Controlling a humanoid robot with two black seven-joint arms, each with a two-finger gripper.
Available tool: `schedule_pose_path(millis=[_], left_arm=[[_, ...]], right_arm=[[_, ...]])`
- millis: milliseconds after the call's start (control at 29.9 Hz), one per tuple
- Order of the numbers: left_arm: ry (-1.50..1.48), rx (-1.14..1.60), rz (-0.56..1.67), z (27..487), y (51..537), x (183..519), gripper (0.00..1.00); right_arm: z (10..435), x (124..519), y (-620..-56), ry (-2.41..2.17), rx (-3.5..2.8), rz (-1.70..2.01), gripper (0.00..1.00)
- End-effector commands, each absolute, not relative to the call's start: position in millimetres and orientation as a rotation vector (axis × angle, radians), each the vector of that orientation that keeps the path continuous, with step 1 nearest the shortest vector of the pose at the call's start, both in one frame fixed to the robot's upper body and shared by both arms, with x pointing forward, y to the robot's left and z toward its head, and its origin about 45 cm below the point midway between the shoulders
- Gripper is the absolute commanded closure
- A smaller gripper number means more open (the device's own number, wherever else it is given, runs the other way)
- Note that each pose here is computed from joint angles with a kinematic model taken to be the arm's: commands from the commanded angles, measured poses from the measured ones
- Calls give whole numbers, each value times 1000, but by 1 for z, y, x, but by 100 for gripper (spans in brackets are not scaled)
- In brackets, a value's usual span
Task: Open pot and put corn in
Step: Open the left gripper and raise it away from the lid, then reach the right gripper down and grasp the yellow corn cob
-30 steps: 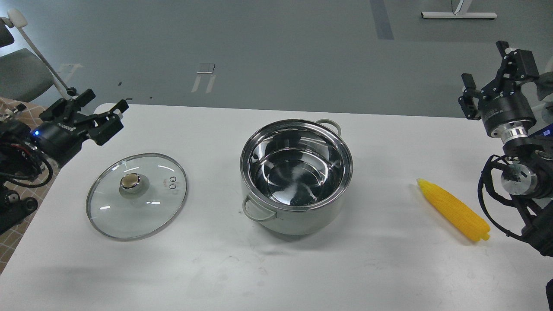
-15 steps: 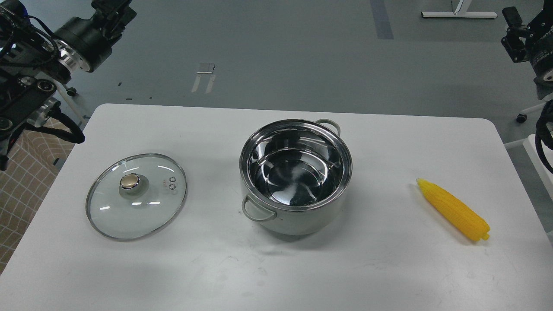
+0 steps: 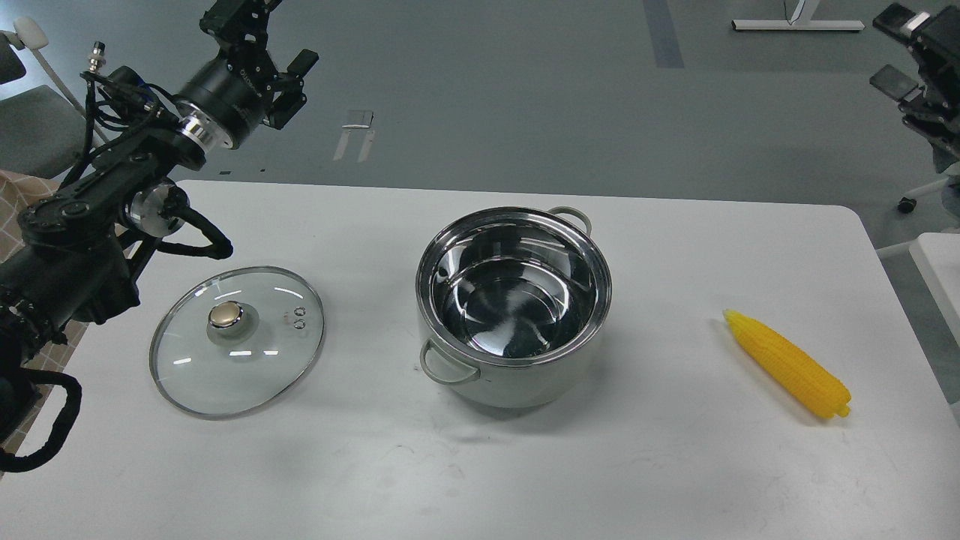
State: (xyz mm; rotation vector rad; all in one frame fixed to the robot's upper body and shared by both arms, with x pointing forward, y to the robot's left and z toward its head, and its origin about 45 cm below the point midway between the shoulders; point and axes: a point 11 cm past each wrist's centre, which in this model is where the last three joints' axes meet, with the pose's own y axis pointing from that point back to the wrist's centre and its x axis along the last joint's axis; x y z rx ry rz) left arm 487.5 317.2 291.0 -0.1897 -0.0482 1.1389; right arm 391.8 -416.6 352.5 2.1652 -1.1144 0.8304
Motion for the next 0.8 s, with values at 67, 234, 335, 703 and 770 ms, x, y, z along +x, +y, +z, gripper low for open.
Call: schedule_pose_path(millis=[67,234,335,703,770], left_arm=[[-28,-202,1117,285,302,488,4],[-22,-212,1103,285,291,488,4],[-18,-216,1100,284,288,488,4],[-11,-234,1064,285,273,486,4],[-6,-232,1065,282,273,485,4]], right_arm=[[308,341,-437,-653,1911,871,0],[266,313,-456,-404,1774,850,0],[247,303,-456,-377,1782,828,0],[178,303,-448,-280,1756,847,0],[169,304,-443,-274,1765,844,0]])
